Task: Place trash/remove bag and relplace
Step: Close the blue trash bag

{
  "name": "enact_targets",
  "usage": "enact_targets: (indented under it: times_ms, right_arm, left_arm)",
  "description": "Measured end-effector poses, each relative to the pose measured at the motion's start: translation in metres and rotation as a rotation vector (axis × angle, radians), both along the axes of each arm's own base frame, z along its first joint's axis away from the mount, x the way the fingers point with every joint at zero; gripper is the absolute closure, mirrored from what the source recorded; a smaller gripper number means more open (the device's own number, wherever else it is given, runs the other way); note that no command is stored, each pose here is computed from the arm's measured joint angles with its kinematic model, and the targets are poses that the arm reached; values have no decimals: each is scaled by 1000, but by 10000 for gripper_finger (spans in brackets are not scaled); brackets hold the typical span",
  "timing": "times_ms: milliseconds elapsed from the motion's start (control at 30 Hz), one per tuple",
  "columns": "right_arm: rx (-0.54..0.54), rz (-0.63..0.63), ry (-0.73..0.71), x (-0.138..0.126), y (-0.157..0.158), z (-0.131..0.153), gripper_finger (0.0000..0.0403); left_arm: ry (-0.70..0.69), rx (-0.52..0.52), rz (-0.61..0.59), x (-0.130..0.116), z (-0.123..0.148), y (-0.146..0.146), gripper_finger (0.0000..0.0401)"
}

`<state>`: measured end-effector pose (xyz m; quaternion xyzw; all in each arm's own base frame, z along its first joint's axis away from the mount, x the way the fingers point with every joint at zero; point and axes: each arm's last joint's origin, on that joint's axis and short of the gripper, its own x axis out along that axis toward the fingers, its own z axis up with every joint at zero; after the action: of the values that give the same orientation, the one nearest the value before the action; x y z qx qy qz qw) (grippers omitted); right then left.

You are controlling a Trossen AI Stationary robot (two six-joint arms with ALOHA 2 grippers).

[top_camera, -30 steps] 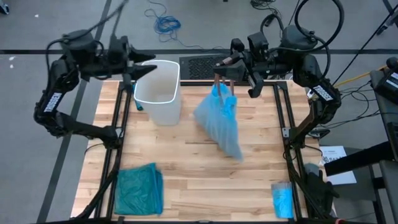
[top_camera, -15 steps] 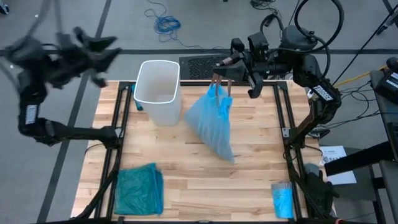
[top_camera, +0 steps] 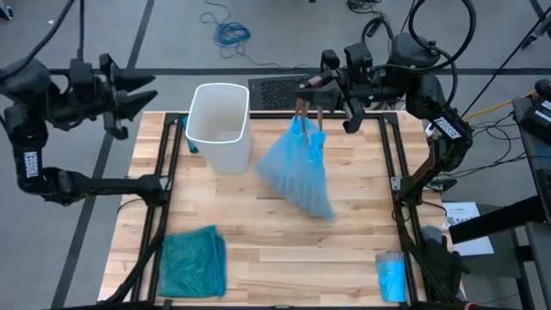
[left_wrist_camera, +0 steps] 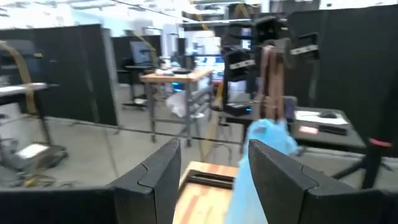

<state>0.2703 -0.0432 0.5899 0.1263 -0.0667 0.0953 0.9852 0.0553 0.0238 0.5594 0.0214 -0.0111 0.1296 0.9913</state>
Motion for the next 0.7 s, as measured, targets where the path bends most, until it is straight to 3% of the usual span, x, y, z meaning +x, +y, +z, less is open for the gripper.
enact_targets:
  times_ms: [200,367,500,600,700]
  right_arm:
    - [-2,0,-6,0,0,1,403]
    - [-2,2,-6,0,0,1,403]
    - [-5,1,-6,0,0,0,403]
    - [-9,0,-7,0,0,1,403]
    - [-7,-29,-3,0,-3,0,403]
  left_arm:
    - [2,28,-74,3,1,0,218]
    - [-83,143,-271,3,11,-7,218]
    - [-103,228,-134,0,15,-4,218]
    - [-78,226,-1,2,13,1,218]
    - [-75,218,43,1,13,2,218]
